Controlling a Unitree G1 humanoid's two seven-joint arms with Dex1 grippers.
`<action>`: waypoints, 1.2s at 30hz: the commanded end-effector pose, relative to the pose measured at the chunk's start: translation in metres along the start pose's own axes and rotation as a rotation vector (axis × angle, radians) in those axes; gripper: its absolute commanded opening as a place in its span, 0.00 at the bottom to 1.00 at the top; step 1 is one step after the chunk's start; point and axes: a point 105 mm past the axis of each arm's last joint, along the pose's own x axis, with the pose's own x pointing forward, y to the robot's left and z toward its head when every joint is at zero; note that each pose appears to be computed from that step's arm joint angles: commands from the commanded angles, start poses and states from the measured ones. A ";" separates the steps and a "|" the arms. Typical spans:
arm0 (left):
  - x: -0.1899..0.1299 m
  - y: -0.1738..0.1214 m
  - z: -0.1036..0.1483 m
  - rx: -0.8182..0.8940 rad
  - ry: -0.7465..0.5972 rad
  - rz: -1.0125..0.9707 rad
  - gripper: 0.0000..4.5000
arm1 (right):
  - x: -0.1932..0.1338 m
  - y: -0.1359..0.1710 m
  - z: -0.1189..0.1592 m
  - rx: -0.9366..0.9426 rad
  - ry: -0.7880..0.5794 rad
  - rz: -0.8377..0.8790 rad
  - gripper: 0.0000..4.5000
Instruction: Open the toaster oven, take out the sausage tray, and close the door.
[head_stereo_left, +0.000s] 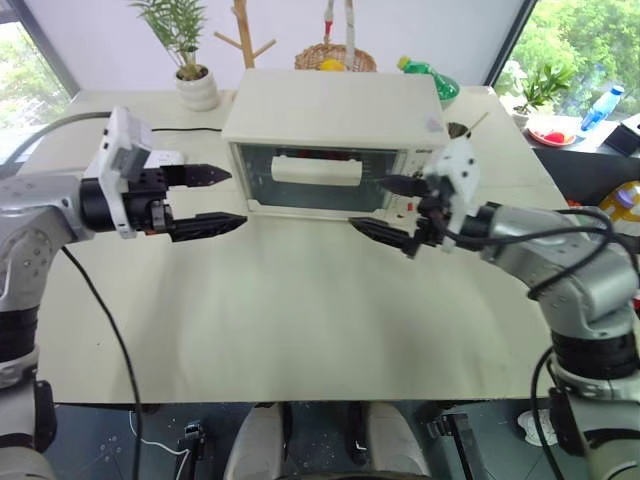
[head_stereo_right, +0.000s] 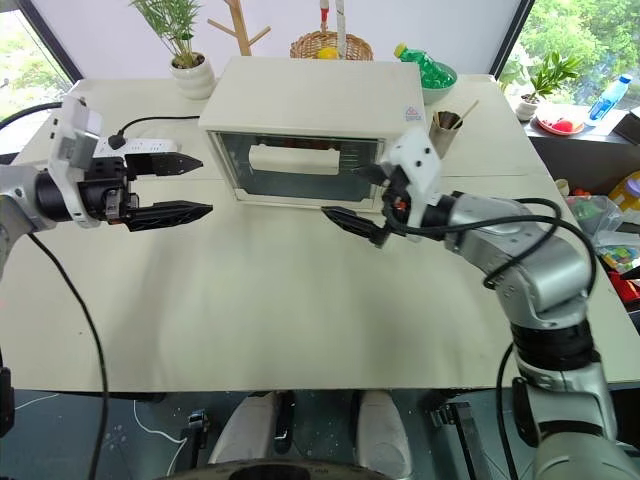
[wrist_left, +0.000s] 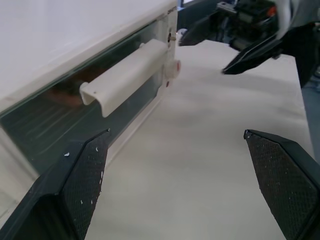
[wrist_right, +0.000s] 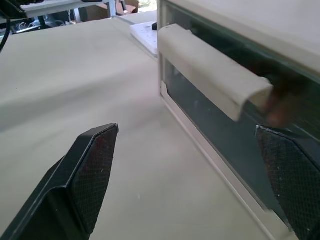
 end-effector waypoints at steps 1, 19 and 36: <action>-0.001 0.002 0.008 0.045 -0.009 -0.005 1.00 | 0.010 -0.006 0.009 -0.032 -0.036 -0.030 0.99; -0.006 0.008 0.009 0.038 -0.027 0.036 1.00 | 0.027 0.034 0.018 -0.084 -0.089 0.231 0.99; 0.020 0.030 0.021 0.097 -0.029 -0.006 0.81 | 0.019 0.058 -0.020 -0.031 -0.015 0.270 1.00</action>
